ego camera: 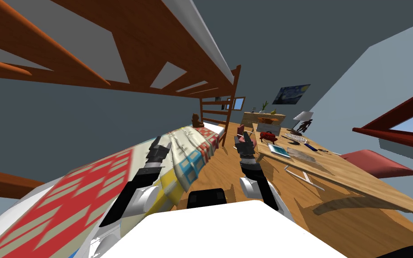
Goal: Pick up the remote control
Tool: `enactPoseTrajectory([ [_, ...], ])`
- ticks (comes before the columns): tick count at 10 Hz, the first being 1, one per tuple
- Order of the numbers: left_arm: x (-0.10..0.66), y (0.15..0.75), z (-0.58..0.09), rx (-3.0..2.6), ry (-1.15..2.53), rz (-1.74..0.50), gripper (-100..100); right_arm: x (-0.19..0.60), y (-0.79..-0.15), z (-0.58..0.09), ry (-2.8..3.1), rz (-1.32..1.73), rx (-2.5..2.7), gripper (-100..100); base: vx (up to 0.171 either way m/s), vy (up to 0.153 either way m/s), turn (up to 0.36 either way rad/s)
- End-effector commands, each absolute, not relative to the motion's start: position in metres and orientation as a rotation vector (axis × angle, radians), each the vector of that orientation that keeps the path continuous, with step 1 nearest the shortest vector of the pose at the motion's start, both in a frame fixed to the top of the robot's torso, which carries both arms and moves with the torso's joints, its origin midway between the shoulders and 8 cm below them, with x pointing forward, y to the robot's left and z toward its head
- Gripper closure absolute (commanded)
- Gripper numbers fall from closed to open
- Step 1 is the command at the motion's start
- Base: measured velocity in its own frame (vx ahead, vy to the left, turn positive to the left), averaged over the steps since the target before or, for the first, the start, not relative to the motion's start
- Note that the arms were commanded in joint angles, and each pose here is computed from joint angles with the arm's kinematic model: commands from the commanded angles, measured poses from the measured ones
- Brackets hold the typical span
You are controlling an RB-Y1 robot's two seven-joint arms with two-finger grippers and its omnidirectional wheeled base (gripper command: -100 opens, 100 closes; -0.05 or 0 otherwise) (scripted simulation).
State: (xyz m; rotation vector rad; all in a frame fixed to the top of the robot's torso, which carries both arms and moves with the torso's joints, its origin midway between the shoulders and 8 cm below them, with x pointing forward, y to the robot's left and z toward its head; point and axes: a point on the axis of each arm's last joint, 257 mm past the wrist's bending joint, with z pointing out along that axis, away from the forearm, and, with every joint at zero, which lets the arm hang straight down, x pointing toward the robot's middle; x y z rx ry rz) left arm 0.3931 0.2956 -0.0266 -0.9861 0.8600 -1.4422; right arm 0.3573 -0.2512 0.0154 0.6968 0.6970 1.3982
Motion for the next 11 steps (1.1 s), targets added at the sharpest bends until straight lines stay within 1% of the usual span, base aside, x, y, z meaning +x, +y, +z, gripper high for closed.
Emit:
enactPoseTrajectory([
  [1,0.395,0.300,-0.033,-1.032,0.878,-1.439,-100,0.357,-0.251,0.015,0.697,1.398,0.697,0,0.032,-0.004,0.054],
  [6,0.403,0.309,-0.061,-1.171,0.940,-1.409,-100,0.357,-0.251,0.015,0.697,1.398,0.697,0,0.050,-0.008,0.040],
  [11,0.405,0.319,-0.086,-1.299,0.983,-1.381,-100,0.357,-0.251,0.015,0.697,1.398,0.697,0,0.035,-0.001,0.028],
])
